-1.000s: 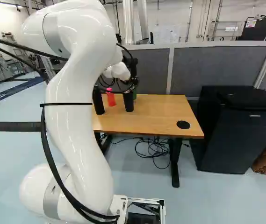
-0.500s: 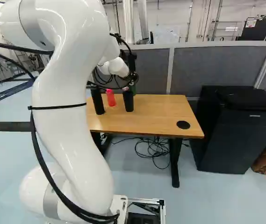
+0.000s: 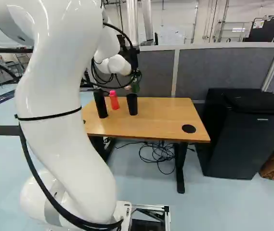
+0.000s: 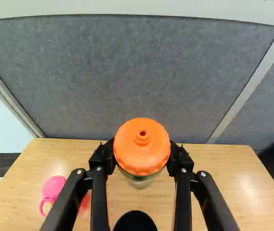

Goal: Pick up the green bottle from the table

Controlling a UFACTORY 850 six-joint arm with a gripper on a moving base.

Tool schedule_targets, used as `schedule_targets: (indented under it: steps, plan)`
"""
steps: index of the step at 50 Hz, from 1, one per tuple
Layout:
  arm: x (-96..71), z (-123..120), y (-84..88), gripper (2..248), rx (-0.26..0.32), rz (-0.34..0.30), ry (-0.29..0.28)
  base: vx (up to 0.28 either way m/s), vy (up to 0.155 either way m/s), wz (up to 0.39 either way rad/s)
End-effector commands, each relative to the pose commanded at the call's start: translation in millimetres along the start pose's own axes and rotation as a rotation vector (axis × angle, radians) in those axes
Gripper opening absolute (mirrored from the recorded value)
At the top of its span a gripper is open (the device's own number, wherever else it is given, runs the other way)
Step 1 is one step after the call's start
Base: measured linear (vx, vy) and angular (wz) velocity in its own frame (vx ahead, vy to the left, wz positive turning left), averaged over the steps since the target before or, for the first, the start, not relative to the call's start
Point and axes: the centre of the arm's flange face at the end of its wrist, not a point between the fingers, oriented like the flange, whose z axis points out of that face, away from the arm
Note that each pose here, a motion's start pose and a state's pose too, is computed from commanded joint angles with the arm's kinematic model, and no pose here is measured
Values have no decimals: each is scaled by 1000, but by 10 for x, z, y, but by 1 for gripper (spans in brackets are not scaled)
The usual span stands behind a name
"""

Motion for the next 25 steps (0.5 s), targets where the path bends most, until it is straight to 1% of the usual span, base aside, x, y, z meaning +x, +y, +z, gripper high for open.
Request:
schedule_targets:
  steps: [11,25]
  plan:
    - [90,-192,2,123,0,0,39,0,0,0]
    - [164,-447,4,123,-1,0,64,0,0,0]
